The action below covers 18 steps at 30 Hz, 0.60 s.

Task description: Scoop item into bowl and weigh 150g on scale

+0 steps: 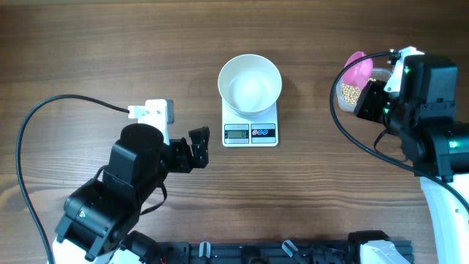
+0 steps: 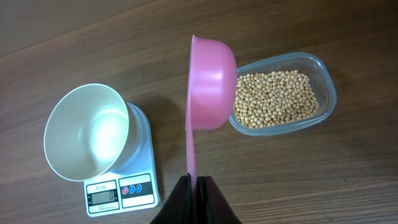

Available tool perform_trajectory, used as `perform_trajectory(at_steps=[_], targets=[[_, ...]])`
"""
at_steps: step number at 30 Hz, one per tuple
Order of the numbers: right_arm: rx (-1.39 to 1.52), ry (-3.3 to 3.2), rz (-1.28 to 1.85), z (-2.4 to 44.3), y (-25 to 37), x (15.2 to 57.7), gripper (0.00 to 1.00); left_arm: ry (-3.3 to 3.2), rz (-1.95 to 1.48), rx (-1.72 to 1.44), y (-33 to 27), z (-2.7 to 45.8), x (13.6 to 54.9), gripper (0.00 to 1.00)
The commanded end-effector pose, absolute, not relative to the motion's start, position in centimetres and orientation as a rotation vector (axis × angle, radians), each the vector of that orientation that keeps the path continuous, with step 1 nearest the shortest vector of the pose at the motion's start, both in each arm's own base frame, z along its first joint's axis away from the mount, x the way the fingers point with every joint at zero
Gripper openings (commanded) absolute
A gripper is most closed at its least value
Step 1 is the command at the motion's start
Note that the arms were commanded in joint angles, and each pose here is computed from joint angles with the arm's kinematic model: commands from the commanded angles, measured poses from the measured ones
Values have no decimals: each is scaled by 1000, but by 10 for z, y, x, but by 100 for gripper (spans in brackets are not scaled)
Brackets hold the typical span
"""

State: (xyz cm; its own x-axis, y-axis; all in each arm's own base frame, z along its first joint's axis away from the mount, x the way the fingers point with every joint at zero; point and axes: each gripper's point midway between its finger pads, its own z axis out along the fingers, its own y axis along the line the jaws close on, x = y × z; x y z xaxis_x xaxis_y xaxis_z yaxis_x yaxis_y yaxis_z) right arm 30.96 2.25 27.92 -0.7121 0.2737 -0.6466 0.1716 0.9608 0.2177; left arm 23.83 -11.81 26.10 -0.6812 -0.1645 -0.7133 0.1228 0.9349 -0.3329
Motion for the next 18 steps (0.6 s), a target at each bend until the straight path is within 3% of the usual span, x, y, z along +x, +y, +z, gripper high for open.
perform_trajectory(at_steps=[1,9,18], targets=[[292,2355,160,288,20,311,4,2271,-437,-36,-115,262,240,100],[461,2424,251,274,26,296,4,2272,-438,-36,-116,262,240,100],[746,2429,597,275,58,288,4,2272,-438,-36,-116,262,240,100]])
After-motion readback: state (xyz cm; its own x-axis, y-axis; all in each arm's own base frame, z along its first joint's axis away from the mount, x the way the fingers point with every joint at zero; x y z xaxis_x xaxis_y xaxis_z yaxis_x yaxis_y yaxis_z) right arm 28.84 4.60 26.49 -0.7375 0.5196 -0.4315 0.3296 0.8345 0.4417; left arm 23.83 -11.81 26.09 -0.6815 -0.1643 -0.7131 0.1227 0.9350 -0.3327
